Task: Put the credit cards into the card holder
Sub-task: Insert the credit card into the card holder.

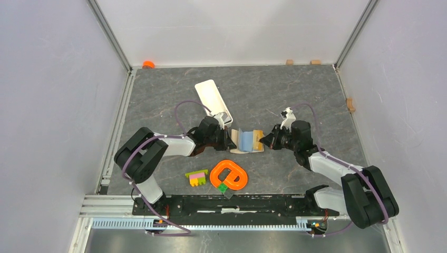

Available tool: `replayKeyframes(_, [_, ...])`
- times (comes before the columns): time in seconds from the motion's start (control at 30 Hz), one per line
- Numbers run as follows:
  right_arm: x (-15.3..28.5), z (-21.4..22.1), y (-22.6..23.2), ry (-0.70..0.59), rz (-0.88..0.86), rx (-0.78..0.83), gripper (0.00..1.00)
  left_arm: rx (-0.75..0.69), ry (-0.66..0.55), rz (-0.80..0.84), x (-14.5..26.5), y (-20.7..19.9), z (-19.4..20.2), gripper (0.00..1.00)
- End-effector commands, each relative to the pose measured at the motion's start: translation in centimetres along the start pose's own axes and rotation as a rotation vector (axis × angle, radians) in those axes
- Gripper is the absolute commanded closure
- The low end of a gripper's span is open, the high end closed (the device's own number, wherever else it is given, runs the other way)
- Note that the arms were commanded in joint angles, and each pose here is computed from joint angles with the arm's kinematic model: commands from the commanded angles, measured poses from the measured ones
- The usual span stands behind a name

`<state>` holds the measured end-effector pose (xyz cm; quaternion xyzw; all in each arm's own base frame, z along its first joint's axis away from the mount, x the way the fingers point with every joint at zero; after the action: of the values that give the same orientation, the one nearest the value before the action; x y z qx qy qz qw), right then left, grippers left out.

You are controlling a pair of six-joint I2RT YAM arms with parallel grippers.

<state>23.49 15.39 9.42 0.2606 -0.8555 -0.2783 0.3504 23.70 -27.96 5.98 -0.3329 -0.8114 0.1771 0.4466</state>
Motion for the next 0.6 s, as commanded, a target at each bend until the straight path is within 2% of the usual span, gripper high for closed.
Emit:
replayKeyframes(0.0, [0.1, -0.8, 1.2, -0.040, -0.071, -0.001, 1.00, -0.004, -0.027, 0.062, -0.1, -0.4, -0.7, 0.98])
replayKeyframes(0.13, [-0.1, -0.7, 1.6, -0.040, -0.104, -0.013, 1.00, -0.010, -0.036, 0.110, 0.1, -0.7, -0.9, 0.94])
replayKeyframes(0.23, [-0.3, -0.6, 1.5, -0.036, -0.100, -0.013, 1.00, -0.015, -0.058, 0.118, 0.7, -0.4, -1.3, 0.75])
replayKeyframes(0.4, [-0.6, -0.8, 1.9, -0.042, -0.115, -0.019, 1.00, -0.040, -0.124, 0.136, 2.5, -0.5, -2.2, 0.55])
replayKeyframes(0.47, [-0.8, -0.9, 2.1, -0.042, -0.122, -0.019, 1.00, -0.058, -0.145, 0.166, 3.0, -1.1, -2.5, 0.48])
replayKeyframes(0.57, [-1.1, -1.0, 2.4, -0.041, -0.128, -0.018, 1.00, -0.089, -0.176, 0.217, 3.7, -2.0, -3.1, 0.44])
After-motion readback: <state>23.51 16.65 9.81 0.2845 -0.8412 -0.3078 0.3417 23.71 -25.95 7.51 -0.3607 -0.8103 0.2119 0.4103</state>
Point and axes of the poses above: each gripper's point midway between its finger pads, its own x axis back along the fingers, its own y axis along the line the jaws close on, z = x × y, the point moved 5 cm from there along x, back along the fingers, and after that the axes turned 5 degrees about -x, right-handed, at the moved point
